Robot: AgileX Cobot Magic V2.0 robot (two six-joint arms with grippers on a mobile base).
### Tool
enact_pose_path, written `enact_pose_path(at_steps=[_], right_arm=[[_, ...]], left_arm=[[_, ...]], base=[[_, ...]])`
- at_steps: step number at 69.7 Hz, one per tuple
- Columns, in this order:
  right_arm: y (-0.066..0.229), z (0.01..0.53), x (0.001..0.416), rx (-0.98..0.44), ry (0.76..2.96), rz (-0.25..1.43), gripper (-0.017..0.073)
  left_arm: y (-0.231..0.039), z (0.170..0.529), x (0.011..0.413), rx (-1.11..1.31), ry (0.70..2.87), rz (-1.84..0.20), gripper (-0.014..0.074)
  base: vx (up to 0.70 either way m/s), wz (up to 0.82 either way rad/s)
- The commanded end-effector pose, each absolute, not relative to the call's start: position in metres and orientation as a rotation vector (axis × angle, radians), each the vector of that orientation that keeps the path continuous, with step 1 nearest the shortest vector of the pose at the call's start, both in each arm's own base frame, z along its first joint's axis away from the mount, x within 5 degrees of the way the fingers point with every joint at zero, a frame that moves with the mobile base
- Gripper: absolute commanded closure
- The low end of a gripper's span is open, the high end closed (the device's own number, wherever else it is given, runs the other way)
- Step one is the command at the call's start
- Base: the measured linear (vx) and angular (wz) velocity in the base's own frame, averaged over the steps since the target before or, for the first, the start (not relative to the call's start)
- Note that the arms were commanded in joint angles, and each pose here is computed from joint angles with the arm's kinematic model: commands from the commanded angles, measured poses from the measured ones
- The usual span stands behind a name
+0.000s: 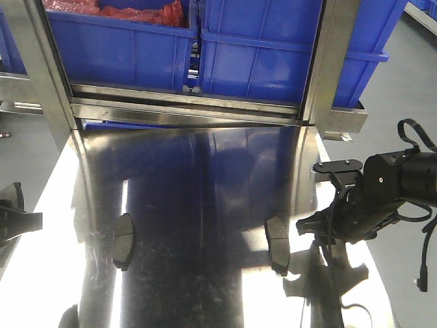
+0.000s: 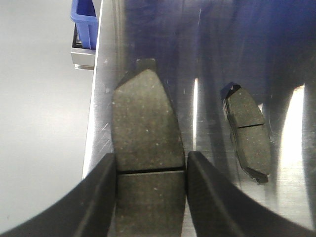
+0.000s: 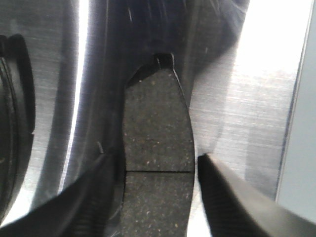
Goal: Move and align brake pads A on conveyor
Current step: 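Lower the right gripper onto the brake pad nearest it and close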
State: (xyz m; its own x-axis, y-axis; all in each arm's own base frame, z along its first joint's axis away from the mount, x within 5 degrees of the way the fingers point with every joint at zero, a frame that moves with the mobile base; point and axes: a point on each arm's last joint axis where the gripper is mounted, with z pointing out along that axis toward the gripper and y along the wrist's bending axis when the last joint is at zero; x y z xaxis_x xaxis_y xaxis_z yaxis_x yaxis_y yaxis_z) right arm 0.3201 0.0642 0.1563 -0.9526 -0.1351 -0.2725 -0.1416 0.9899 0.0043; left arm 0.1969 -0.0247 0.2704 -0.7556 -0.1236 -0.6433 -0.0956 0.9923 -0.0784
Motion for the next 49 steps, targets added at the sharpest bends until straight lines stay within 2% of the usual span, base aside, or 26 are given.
enact_pose_path(at_steps=[1, 8, 21, 33, 49], right_arm=[[0.065, 0.175, 0.325, -0.211, 2.779, 0.047, 0.0287], [0.065, 0.175, 0.325, -0.211, 2.781, 0.046, 0.0379], [0.065, 0.175, 0.324, -0.212, 2.796, 0.043, 0.0489], [0.065, 0.182, 0.324, -0.207, 2.763, 0.050, 0.0541], [0.062, 0.213, 0.308, -0.164, 2.614, 0.090, 0.0550]], left_arm=[[-0.028, 0.286, 0.201, -0.130, 2.329, -0.089, 0.0461], [-0.028, 0.286, 0.201, -0.130, 2.329, -0.089, 0.0461], [-0.028, 0.286, 0.201, -0.130, 2.329, -0.089, 0.0461], [-0.028, 0.286, 0.201, -0.130, 2.329, -0.089, 0.0461], [-0.028, 0.286, 0.201, -0.130, 2.329, -0.089, 0.0461]], base=[[0.00, 0.00], [0.00, 0.00], [0.00, 0.00], [0.00, 0.00], [0.00, 0.00]])
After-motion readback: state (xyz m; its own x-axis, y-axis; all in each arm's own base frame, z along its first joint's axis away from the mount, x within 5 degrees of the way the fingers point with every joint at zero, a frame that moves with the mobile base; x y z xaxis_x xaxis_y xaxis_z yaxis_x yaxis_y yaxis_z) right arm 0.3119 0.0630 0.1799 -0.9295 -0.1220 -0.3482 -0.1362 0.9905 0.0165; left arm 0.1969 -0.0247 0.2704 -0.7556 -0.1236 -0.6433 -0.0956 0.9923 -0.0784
